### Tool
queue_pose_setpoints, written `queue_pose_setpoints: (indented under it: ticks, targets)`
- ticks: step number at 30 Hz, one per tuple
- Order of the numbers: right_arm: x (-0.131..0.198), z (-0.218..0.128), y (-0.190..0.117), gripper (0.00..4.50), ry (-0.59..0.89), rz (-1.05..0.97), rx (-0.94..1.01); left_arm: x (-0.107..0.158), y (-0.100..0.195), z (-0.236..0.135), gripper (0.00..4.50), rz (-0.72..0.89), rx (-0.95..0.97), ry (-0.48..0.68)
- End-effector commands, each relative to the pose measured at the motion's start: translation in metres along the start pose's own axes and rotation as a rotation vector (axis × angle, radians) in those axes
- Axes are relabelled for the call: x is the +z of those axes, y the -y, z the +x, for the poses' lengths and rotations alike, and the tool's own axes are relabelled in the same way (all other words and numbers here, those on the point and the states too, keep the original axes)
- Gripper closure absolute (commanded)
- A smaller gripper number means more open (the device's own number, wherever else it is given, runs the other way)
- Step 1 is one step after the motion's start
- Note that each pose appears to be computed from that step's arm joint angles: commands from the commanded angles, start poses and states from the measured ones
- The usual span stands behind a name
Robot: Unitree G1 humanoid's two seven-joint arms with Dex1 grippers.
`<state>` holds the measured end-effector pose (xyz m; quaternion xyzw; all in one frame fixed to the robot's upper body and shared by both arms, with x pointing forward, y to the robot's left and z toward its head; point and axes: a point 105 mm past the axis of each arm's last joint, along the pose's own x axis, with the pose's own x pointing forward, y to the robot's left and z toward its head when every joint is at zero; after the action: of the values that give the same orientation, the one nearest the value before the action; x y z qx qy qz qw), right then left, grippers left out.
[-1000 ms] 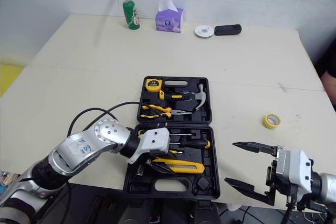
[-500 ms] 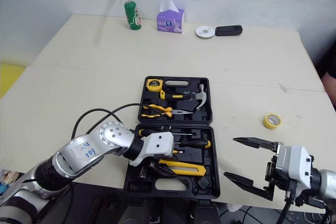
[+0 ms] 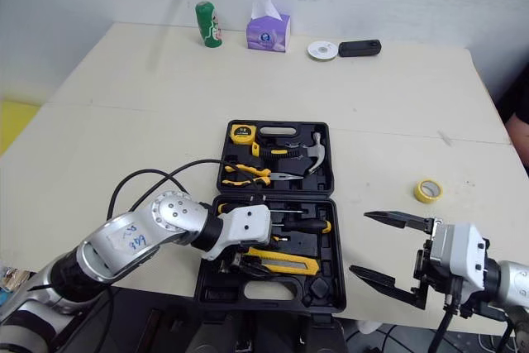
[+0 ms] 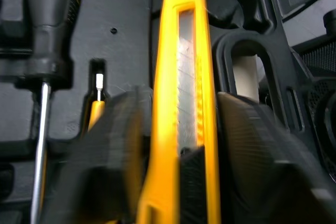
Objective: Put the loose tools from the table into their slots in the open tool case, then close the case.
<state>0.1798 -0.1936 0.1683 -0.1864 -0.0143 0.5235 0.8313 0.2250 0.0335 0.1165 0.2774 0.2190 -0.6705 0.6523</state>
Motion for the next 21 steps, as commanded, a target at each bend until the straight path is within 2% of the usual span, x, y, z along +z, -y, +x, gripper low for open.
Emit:
queue_pose_setpoints:
  ticks: [1, 5, 7, 11, 14, 18, 21]
  targets:
    - [0.002, 0.0, 0.001, 0.0, 0.007, -0.015, -0.006, -0.004, -0.001, 0.001, 0.49, -0.01, 0.022, -0.005]
    - [0.001, 0.001, 0.003, 0.0, 0.011, -0.018, -0.006, -0.001, -0.002, -0.001, 0.49, 0.003, 0.015, 0.011]
    - [0.0, 0.002, 0.004, 0.0, 0.013, -0.019, -0.005, 0.007, 0.001, -0.003, 0.49, 0.018, -0.002, 0.06]
    - [-0.001, 0.003, 0.003, 0.0, 0.014, -0.018, -0.006, 0.03, 0.009, -0.008, 0.49, 0.122, -0.053, 0.236]
    - [-0.001, 0.002, 0.005, 0.0, 0.011, -0.022, -0.027, 0.05, 0.009, -0.024, 0.49, 0.188, -0.027, 0.427]
    - [-0.006, -0.009, 0.006, 0.0, -0.017, -0.022, -0.058, 0.04, 0.008, -0.029, 0.49, 0.203, -0.041, 0.473]
    - [-0.011, -0.014, 0.009, 0.0, -0.033, -0.023, -0.091, 0.044, 0.004, -0.031, 1.28, 0.195, -0.047, 0.546]
